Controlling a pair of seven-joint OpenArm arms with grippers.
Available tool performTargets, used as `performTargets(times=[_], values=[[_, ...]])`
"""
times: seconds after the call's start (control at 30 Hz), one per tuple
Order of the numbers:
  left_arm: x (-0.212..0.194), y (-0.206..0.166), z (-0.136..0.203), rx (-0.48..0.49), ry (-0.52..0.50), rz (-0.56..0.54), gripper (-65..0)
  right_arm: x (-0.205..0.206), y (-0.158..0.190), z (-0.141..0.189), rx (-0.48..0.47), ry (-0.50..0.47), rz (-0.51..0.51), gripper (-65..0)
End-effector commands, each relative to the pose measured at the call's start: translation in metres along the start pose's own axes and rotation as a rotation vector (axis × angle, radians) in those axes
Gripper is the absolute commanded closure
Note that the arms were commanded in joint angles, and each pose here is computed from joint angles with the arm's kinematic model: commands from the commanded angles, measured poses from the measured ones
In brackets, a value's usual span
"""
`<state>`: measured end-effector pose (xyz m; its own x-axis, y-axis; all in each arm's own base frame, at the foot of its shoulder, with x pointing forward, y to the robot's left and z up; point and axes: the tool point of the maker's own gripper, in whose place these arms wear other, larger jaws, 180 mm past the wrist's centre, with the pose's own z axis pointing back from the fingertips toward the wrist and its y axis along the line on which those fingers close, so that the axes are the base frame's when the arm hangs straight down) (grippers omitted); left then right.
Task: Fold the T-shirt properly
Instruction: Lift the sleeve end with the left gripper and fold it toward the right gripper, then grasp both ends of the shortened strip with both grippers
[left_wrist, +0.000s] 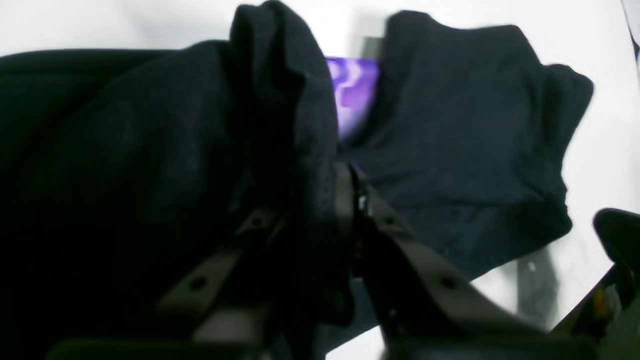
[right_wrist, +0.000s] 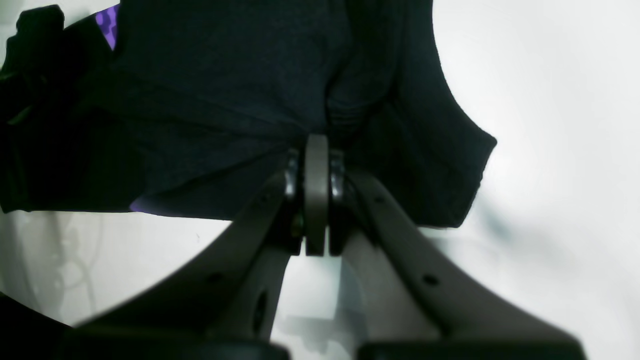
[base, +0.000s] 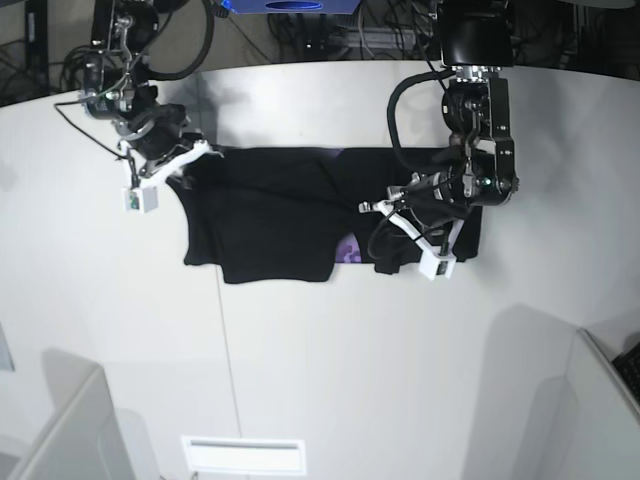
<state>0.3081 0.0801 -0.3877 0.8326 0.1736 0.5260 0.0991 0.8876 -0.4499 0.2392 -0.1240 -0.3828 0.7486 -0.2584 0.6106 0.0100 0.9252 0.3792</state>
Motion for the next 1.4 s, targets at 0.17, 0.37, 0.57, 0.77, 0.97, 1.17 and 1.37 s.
performTargets(times=[0.17, 0.37, 0.57, 0.77, 0.97, 1.17, 1.37], values=[[0.011, -0.006, -0.003, -0.022, -0.029, 0.008, -35.1, 0.011, 0.001, 0.003, 0.006, -0.04, 0.006, 0.0], [0.01, -0.032, -0.013, -0.085, -0.035, 0.047, -52.0, 0.011, 0.001, 0.003, 0.006, -0.04, 0.006, 0.0], [0.004, -0.077, -0.023, -0.177, -0.018, 0.029, -51.8, 0.022, -0.011, 0.006, -0.024, -0.07, -0.006, 0.0], [0.011, -0.101, -0.012, -0.215, -0.052, -0.039, -51.8, 0.038, -0.026, 0.014, -0.041, -0.119, -0.055, 0.0], [0.026, -0.036, 0.018, -0.074, -0.14, 0.02, -44.3, 0.061, -0.016, 0.019, 0.082, -0.146, -0.173, 0.0], [0.032, 0.1, 0.089, 0.235, -0.254, 0.166, 0.0, 0.068, -0.007, 0.007, 0.209, -0.047, -0.262, -44.1], [0.018, 0.187, 0.165, 0.478, -0.304, 0.227, 0.0, 0.07, -0.035, -0.023, 0.225, 0.039, -0.369, -47.6]])
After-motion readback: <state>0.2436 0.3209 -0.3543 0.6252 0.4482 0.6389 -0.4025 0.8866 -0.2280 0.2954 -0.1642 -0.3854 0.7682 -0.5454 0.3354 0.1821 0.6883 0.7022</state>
